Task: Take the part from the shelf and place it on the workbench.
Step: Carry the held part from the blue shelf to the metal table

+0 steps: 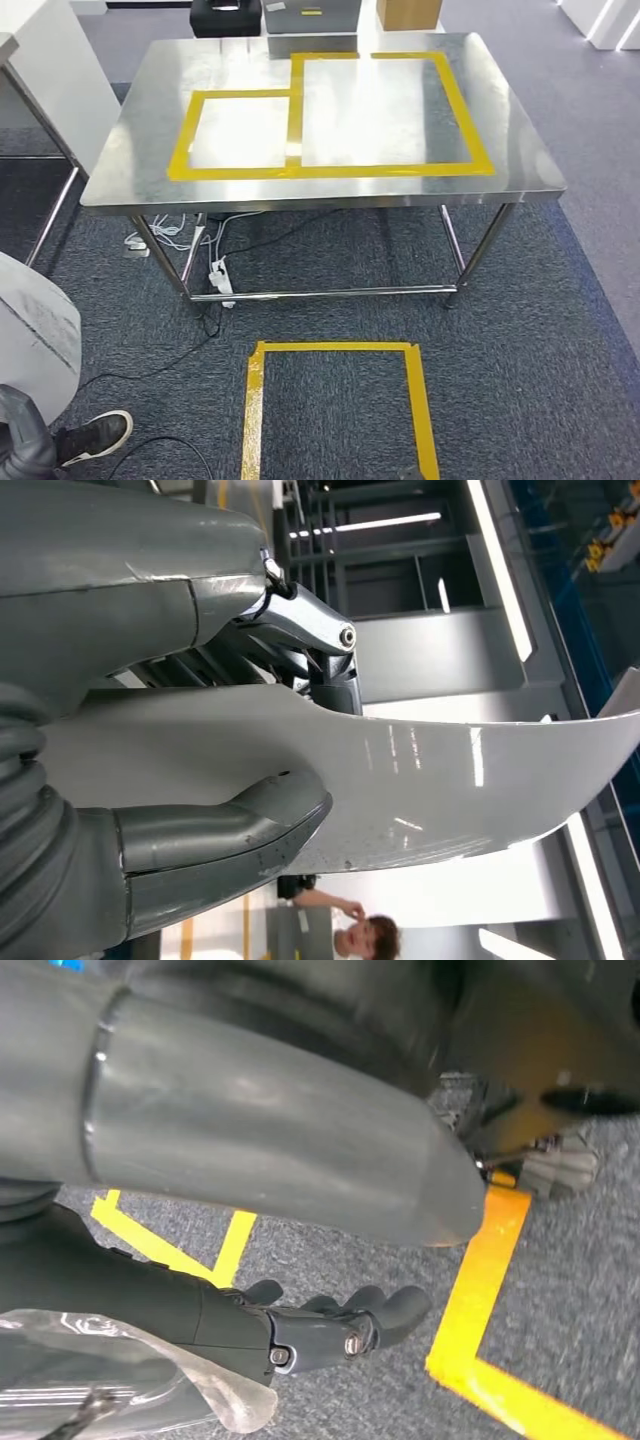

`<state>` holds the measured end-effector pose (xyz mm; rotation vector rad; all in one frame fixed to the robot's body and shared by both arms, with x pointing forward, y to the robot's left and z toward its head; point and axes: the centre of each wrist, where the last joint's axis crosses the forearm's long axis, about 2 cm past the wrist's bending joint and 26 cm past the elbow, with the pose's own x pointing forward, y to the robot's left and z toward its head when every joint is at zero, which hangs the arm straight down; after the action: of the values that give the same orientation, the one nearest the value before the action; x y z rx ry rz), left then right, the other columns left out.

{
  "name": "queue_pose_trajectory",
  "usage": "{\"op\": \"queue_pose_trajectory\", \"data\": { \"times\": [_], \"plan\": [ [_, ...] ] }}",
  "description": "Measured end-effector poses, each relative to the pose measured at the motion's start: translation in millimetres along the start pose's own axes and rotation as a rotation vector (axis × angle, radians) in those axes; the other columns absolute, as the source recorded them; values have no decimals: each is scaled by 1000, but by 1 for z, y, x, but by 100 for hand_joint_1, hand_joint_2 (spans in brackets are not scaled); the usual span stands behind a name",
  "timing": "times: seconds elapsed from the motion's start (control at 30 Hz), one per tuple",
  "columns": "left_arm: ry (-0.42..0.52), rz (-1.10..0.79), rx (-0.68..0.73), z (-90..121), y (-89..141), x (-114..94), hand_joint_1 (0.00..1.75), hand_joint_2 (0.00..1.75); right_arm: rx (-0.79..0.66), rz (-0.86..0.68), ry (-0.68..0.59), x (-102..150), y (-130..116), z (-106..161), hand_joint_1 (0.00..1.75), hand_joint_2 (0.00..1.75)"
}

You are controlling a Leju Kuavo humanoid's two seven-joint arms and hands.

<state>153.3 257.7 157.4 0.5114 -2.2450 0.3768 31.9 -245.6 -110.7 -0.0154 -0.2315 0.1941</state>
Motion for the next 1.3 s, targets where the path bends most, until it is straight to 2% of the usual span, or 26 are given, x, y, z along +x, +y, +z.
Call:
{"op": "queue_pose_trajectory", "data": {
  "times": [0.5,0.7,1.07,1.3],
  "plan": [
    [-12,-24,-23,0,1,0,175,175,22,-36,-7,-1,-1,0,0,0],
    [-22,-26,-33,-3,-3,0,175,175,40,-63,-20,4,-4,-1,0,0],
    [-25,-14,-44,-2,-10,2,175,175,27,-89,-26,-4,-2,0,0,0],
    [-16,-20,-29,-2,-6,1,175,175,23,-105,-29,3,3,0,0,0]
  ]
}}
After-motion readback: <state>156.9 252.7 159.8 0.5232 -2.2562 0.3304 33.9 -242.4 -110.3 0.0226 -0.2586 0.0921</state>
